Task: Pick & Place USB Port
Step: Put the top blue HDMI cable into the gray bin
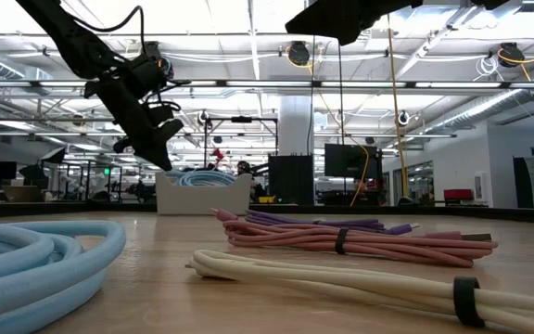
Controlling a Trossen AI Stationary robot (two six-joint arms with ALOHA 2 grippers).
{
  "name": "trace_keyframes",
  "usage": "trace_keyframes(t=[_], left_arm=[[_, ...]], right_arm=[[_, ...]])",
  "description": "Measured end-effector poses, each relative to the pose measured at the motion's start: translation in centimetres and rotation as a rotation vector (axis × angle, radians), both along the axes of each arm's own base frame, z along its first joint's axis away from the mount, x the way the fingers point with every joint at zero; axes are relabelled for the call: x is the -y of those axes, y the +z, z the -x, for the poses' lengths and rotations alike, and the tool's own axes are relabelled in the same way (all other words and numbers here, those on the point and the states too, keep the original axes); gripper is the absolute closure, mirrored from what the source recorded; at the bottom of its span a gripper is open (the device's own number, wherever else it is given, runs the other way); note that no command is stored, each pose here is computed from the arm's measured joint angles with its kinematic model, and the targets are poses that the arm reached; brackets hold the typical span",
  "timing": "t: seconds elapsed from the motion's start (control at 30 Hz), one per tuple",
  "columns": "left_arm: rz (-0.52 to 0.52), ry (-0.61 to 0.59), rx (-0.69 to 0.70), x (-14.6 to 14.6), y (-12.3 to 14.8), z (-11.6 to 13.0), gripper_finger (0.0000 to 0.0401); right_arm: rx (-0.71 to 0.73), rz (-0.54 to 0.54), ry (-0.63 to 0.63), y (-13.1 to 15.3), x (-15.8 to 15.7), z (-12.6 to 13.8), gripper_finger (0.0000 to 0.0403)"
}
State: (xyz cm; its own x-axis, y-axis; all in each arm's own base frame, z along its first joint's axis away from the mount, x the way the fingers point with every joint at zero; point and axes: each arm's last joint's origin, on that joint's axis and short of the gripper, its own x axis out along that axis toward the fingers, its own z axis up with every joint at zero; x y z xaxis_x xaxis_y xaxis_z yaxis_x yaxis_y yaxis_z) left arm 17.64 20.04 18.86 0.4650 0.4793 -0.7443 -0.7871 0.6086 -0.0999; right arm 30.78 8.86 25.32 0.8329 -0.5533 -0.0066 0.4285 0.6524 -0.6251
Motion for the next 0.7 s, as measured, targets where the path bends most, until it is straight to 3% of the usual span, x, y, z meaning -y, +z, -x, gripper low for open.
trace_keyframes(t=[0.5,0.7], left_arm=[[0.066,-0.021,-0.042,0.0,-1.4,-0.2,0.0401],[-0.040,-0.046,-0.020,-0.4,-1.2,-1.1,0.0401]], right_arm=[[0.000,0.000,0.000,0.0,0.0,0.0,0.0234],[0.000,0.001,0.000,0.0,0.0,0.0,0.0234]])
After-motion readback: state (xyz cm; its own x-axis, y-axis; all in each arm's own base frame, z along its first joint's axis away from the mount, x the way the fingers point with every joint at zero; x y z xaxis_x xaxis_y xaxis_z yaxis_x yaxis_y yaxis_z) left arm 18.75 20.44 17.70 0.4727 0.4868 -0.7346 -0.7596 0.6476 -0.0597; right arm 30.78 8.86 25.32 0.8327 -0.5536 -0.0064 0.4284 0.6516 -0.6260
